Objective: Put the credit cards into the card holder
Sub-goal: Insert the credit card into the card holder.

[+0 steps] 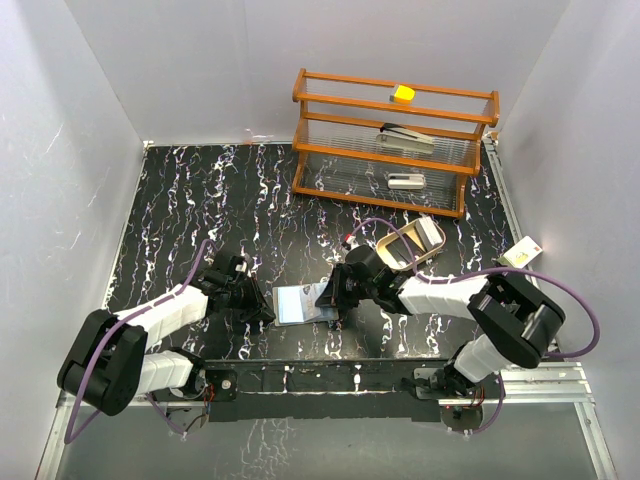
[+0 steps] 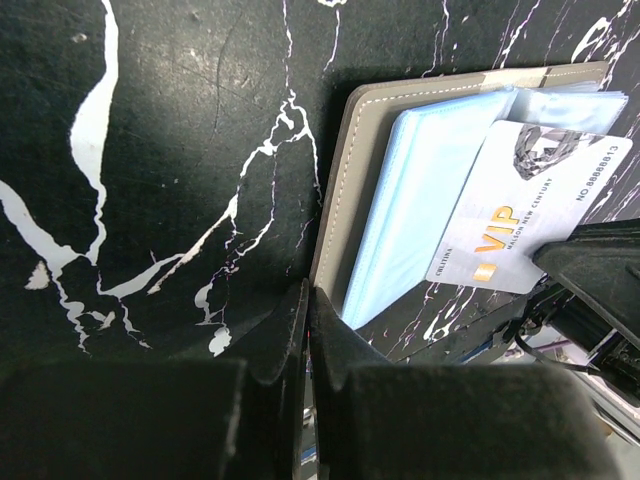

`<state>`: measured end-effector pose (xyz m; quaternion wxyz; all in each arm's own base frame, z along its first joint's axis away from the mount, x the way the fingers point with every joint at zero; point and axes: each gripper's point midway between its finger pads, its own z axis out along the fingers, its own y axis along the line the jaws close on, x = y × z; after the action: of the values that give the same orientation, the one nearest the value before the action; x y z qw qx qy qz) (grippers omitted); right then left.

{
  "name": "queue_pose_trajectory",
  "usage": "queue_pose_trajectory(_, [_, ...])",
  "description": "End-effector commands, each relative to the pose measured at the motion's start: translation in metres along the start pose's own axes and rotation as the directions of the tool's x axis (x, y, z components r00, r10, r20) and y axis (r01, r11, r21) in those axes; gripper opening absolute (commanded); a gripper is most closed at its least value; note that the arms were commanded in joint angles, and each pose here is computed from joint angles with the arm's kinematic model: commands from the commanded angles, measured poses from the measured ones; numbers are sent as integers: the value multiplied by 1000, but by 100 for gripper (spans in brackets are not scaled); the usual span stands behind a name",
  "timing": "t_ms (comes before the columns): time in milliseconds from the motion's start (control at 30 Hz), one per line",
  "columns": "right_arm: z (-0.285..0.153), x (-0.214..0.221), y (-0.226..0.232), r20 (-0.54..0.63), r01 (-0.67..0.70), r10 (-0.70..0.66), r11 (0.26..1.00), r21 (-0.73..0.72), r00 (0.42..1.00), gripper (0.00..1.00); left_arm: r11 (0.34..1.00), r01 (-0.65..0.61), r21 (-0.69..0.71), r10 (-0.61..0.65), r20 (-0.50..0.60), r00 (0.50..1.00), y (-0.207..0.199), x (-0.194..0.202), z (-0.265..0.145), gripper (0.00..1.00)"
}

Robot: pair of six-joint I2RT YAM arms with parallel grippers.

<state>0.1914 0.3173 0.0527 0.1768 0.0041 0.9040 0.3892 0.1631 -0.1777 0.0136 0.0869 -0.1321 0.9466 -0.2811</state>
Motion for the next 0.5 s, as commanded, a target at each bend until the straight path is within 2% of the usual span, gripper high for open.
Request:
queue_pose_trajectory(0, [5,1,1,6,11,-11,1000,-21,1000,1,1000,5,2,-5,-28,1000,3,7,2,0])
queue_pose_trajectory(467, [9,2,-2,1,9,-9,1000,-12,1000,4,1000,2,10,-1,-30,1000,2,8,1,0])
